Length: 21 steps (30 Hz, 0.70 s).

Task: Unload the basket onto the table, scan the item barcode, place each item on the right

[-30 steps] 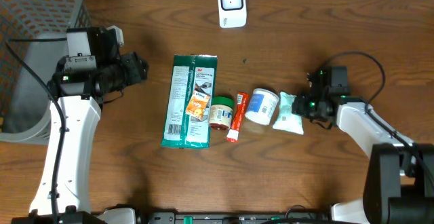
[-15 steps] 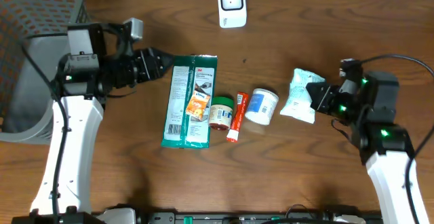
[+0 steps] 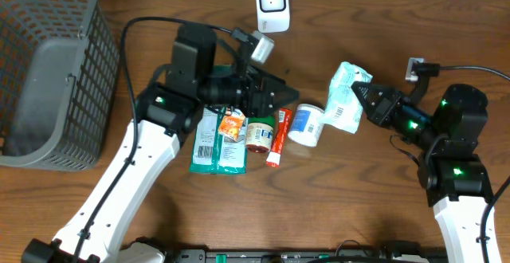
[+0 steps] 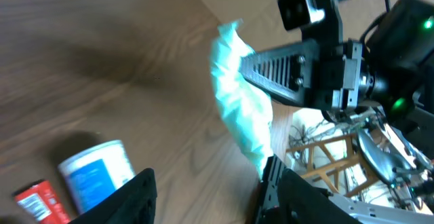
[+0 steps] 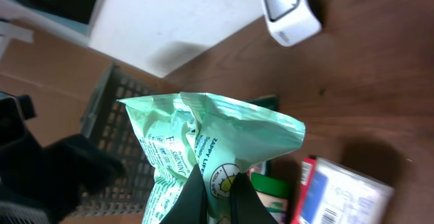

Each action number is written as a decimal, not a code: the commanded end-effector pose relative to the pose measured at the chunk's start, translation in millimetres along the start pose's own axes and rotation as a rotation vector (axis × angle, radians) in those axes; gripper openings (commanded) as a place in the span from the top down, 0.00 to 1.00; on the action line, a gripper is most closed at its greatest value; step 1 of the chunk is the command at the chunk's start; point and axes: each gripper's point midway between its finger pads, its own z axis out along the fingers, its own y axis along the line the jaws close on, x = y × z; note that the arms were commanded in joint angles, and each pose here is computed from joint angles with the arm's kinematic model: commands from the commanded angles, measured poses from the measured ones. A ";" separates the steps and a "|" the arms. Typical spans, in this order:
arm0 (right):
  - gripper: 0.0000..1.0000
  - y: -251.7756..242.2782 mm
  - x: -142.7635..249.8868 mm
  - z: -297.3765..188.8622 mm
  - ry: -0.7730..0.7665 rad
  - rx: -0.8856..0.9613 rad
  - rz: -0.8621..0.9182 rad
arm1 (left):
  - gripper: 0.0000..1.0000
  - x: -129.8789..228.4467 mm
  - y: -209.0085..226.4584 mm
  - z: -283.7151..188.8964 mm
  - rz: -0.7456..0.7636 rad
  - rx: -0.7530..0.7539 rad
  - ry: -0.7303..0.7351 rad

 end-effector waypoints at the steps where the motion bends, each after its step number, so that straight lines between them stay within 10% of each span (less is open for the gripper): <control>1: 0.99 23.5 -1.4 0.7 0.005 -0.075 0.018 | 0.42 3.1 -7.2 13.4 0.034 -0.016 0.013; 21: 0.99 52.3 -2.5 13.9 -0.049 -0.119 -0.013 | 0.41 11.6 -21.9 32.3 0.096 -0.021 0.036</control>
